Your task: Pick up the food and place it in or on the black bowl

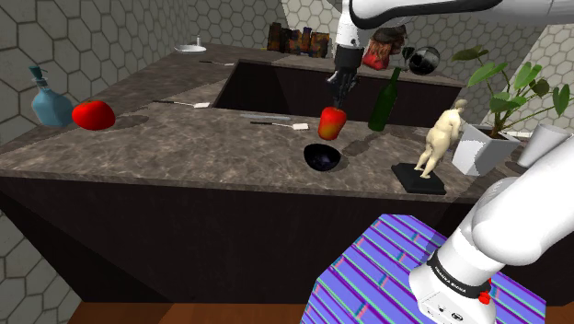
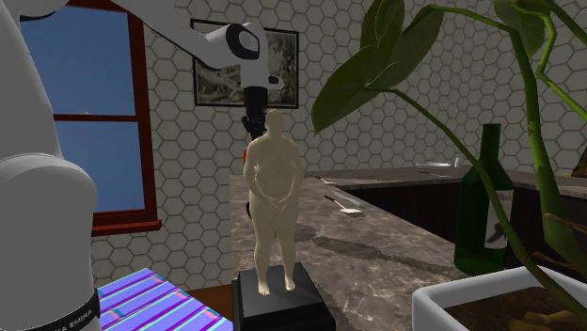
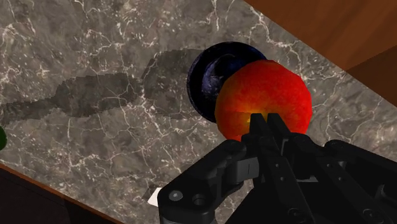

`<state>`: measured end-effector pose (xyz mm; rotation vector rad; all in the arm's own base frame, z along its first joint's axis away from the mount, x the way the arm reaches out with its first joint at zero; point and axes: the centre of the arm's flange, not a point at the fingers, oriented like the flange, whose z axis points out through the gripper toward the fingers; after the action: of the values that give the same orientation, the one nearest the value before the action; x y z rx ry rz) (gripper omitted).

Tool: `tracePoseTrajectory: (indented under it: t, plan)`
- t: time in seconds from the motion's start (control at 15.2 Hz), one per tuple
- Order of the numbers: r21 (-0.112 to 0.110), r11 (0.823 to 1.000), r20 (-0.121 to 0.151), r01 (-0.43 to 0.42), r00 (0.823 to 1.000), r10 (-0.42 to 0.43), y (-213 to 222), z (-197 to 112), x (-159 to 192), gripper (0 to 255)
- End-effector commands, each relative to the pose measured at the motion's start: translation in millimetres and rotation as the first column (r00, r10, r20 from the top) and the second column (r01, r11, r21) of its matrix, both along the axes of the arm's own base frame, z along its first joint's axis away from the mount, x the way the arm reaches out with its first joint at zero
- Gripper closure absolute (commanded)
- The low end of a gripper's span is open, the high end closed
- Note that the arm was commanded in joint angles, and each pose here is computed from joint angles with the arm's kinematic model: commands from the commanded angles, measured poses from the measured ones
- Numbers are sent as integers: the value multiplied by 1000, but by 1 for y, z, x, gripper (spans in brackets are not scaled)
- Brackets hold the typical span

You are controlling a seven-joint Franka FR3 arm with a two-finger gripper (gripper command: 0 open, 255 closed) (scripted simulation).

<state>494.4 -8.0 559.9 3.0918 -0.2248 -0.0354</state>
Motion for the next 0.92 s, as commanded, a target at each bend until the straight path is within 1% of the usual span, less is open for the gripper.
tracePoseTrajectory:
  t: [0.0, 0.59, 0.86]
  plan:
    - [0, 1000, 1, 0, 1000, 0, 1, -11, 0, 255]
    - [0, 1000, 1, 0, 1000, 0, 1, -59, 0, 255]
    - [0, 1000, 1, 0, 1000, 0, 1, -60, 0, 255]
